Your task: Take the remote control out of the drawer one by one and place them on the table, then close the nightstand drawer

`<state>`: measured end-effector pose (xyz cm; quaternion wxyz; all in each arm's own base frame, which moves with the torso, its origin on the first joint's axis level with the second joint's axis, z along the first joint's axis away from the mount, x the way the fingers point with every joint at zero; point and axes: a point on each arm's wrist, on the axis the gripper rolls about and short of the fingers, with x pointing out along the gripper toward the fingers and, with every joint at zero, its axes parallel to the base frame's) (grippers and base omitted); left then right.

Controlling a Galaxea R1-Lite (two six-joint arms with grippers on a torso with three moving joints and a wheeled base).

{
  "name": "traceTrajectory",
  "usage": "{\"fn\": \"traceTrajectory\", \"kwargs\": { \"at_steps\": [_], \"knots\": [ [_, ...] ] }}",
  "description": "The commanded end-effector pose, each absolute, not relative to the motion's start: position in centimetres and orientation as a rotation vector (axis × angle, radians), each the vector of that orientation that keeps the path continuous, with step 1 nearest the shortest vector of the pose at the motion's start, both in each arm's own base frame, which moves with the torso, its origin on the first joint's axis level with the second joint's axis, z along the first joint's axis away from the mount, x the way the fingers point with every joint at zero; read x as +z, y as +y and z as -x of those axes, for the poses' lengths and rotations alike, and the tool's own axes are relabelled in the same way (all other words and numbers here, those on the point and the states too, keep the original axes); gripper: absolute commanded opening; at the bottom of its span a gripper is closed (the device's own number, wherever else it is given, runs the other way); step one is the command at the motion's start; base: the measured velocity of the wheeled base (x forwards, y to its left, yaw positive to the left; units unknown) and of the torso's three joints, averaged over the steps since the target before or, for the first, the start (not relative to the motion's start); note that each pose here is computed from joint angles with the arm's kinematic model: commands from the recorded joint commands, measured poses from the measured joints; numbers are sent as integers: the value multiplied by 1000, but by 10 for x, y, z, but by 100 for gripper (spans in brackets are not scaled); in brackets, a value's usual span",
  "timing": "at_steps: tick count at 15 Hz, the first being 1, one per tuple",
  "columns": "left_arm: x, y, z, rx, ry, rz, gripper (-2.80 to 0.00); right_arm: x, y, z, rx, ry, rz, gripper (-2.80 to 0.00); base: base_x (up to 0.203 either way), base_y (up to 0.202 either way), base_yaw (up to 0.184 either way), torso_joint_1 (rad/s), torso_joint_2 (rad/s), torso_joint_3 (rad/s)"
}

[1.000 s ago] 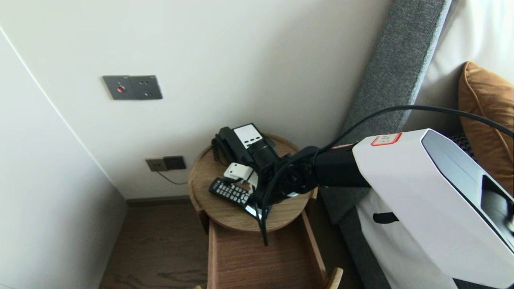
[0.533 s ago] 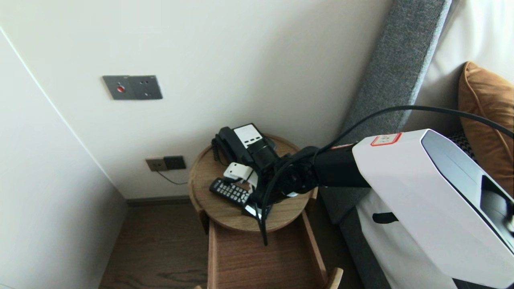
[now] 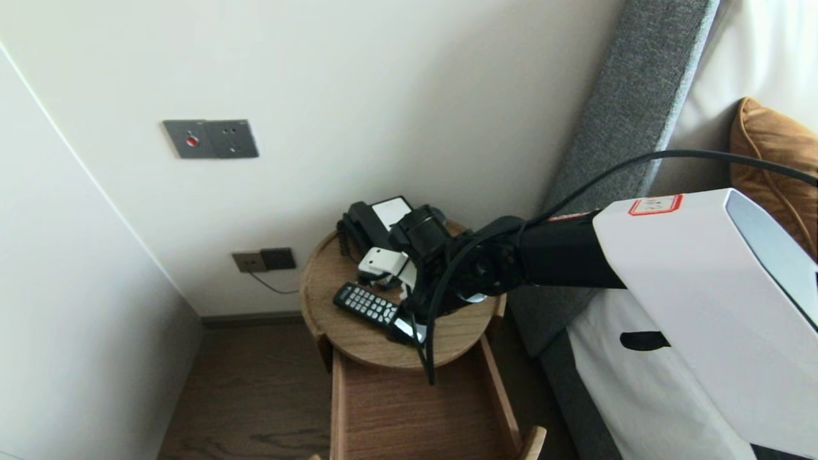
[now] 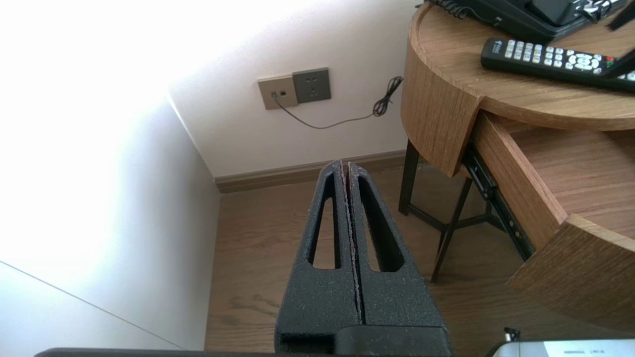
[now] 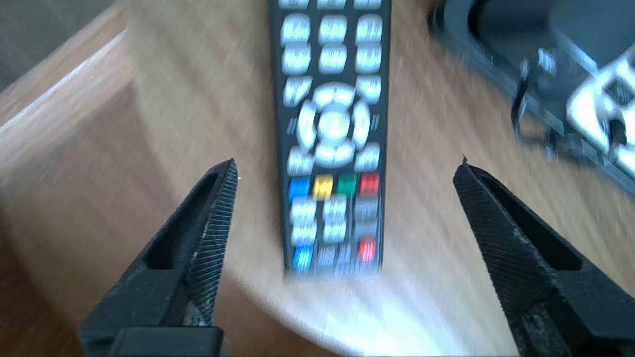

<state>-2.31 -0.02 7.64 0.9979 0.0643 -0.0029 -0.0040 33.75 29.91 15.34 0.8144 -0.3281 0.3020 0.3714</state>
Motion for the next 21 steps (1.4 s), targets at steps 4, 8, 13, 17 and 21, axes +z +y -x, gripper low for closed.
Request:
{"fn": "traceTrajectory", "kwargs": {
  "at_steps": [4,8,13,17,21],
  "knots": [
    [76,0,23,-7,-4,-127,-280,192,277,-316,745,603,702,-280,0,0,0,0,0,0],
    [76,0,23,-7,-5,-127,-280,209,259,-298,695,596,715,-280,0,0,0,0,0,0],
    [76,0,23,-7,-4,-127,-280,212,239,-270,670,651,663,-280,0,0,0,0,0,0],
    [76,0,23,-7,-5,-127,-280,190,219,-235,664,788,617,-280,0,0,0,0,0,0],
    [76,0,23,-7,-5,-127,-280,156,199,-189,688,970,581,-280,0,0,0,0,0,0]
  ]
}}
